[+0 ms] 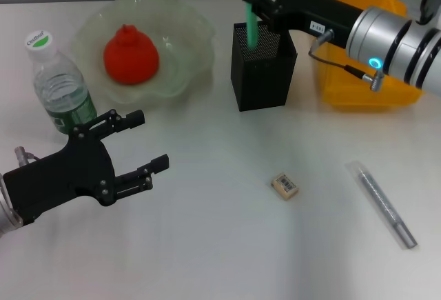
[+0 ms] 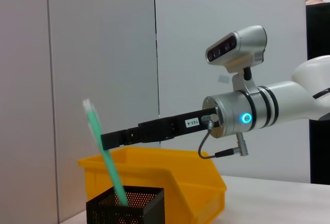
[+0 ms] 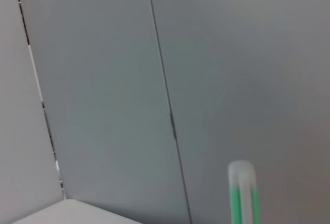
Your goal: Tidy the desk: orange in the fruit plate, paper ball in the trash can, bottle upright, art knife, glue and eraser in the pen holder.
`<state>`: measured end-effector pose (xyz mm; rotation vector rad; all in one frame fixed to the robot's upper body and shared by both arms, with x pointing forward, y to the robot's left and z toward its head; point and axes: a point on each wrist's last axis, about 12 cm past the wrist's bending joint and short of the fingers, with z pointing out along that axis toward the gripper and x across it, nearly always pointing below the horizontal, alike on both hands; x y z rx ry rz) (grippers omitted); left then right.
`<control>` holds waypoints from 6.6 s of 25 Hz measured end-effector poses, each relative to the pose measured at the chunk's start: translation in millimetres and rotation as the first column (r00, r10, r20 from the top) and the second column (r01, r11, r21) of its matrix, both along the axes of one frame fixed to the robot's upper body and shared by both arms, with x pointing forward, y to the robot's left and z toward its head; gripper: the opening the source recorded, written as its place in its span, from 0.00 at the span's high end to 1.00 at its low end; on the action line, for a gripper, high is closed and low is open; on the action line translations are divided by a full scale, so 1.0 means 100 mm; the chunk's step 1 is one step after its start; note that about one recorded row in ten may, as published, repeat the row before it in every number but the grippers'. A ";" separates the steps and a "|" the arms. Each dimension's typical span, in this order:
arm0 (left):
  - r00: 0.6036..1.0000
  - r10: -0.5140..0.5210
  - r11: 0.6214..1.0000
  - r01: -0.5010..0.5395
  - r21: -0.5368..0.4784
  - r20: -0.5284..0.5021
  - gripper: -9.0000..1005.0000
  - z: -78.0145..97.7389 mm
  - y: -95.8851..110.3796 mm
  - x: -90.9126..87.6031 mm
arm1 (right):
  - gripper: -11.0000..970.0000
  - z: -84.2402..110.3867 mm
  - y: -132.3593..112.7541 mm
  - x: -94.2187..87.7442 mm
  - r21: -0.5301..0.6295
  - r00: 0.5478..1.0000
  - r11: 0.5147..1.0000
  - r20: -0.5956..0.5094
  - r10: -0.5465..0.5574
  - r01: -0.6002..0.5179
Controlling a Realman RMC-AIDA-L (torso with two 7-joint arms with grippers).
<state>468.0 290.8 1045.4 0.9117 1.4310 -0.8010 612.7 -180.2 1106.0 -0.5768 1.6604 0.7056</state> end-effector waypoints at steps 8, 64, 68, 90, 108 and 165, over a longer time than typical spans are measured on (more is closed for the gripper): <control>1.000 -0.007 1.000 0.007 -0.002 0.003 0.22 0.01 0.00 0.00 | 0.68 0.07 -0.01 -0.17 0.029 0.995 0.998 -0.075 0.066 -0.064; 0.993 -0.100 0.995 0.102 0.019 -0.062 0.22 0.00 -0.02 -0.08 | 0.60 0.15 0.60 -0.62 -0.616 0.710 0.675 -0.678 -0.191 -0.406; 0.993 -0.099 0.995 0.100 0.019 -0.063 0.22 0.00 -0.02 -0.08 | 0.68 0.14 0.60 -0.61 -0.613 0.707 0.678 -0.680 -0.193 -0.405; 0.993 -0.099 0.995 0.100 0.020 -0.063 0.22 0.00 -0.02 -0.08 | 0.74 1.24 0.29 -0.39 -0.465 0.926 0.884 -0.355 -0.131 -0.053; 0.991 -0.118 0.992 0.120 0.026 -0.062 0.22 0.01 -0.02 -0.08 | 0.60 1.00 0.32 0.03 -0.492 0.885 0.867 -0.435 -0.166 -0.079; 0.987 -0.142 0.989 0.145 0.030 -0.070 0.22 0.01 -0.06 -0.07 | 0.87 0.29 -0.45 -0.77 -0.604 0.635 0.773 -0.678 -0.371 -0.193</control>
